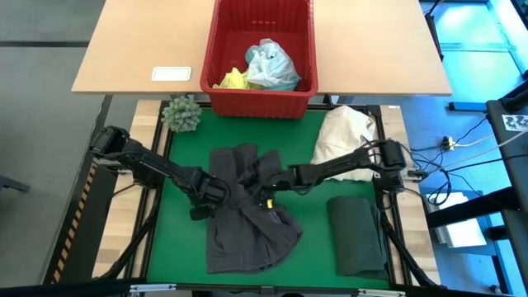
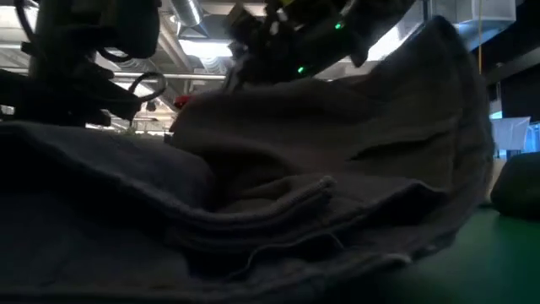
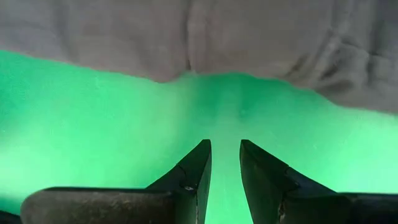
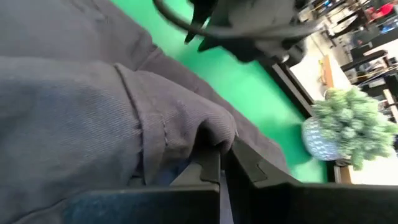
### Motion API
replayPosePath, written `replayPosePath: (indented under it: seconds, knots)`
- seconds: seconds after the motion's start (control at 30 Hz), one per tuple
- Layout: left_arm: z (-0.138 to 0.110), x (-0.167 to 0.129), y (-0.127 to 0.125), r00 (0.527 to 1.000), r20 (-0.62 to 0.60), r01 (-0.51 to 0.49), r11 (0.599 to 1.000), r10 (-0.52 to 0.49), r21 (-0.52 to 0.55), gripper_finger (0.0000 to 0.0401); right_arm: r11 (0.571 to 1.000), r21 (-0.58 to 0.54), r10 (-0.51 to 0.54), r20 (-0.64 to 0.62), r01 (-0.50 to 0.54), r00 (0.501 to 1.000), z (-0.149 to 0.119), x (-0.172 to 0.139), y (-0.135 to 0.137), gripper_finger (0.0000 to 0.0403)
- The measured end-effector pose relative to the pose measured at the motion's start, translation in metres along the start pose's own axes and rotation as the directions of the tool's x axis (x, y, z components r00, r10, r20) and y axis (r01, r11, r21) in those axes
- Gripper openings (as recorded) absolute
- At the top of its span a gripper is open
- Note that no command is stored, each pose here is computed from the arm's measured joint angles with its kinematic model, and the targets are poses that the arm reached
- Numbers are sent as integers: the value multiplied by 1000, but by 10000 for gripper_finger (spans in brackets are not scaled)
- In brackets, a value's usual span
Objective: Fold Laundry from Bin
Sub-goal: Fold the gray short
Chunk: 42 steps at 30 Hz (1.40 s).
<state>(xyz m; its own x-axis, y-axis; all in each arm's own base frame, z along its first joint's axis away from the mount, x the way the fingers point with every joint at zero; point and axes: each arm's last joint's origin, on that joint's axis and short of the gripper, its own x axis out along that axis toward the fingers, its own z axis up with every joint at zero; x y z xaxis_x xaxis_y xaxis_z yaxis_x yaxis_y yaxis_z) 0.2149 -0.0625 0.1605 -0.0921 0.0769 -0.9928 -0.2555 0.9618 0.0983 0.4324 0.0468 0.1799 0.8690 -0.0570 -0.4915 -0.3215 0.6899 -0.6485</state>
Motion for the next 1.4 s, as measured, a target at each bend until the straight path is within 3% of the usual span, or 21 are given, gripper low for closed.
replayPosePath:
  seconds: [0.1, 0.2, 0.4, 0.7, 0.87, 1.1, 1.27, 1.4]
  knots:
    - [-2, -4, -3, 999, 20, -40, 999, 40, -6, 80, 1000, -1, 19, -10, -19, 1000, -3, 14, 4, 0]
    - [5, -14, -11, 974, 178, -138, 990, 142, -33, 80, 999, -2, 41, -23, -41, 999, -7, 23, 7, 0]
    - [19, -14, -27, 925, 379, -48, 998, 33, 32, 80, 999, 9, 41, -39, -41, 998, -13, 26, 6, 2]
    - [4, 20, -27, 981, 179, 80, 997, -78, -4, 80, 999, 11, 36, -45, -35, 998, -13, 26, 5, 2]
    - [-10, 19, -30, 992, 52, 112, 994, -112, -8, 80, 1000, 14, 26, -35, -26, 999, -12, 27, 4, 2]
    - [-10, -6, -32, 993, 115, 25, 1000, -24, -6, 80, 1000, 18, 12, -11, -11, 1000, -10, 27, 3, 2]
    - [-9, -14, -27, 981, 166, -93, 995, 97, -35, 80, 1000, 21, -2, 11, 2, 1000, -8, 27, 2, 2]
    - [-7, -16, -23, 960, 212, -170, 983, 181, -68, 80, 999, 23, 28, 104, -31, 994, -3, 26, 0, 2]
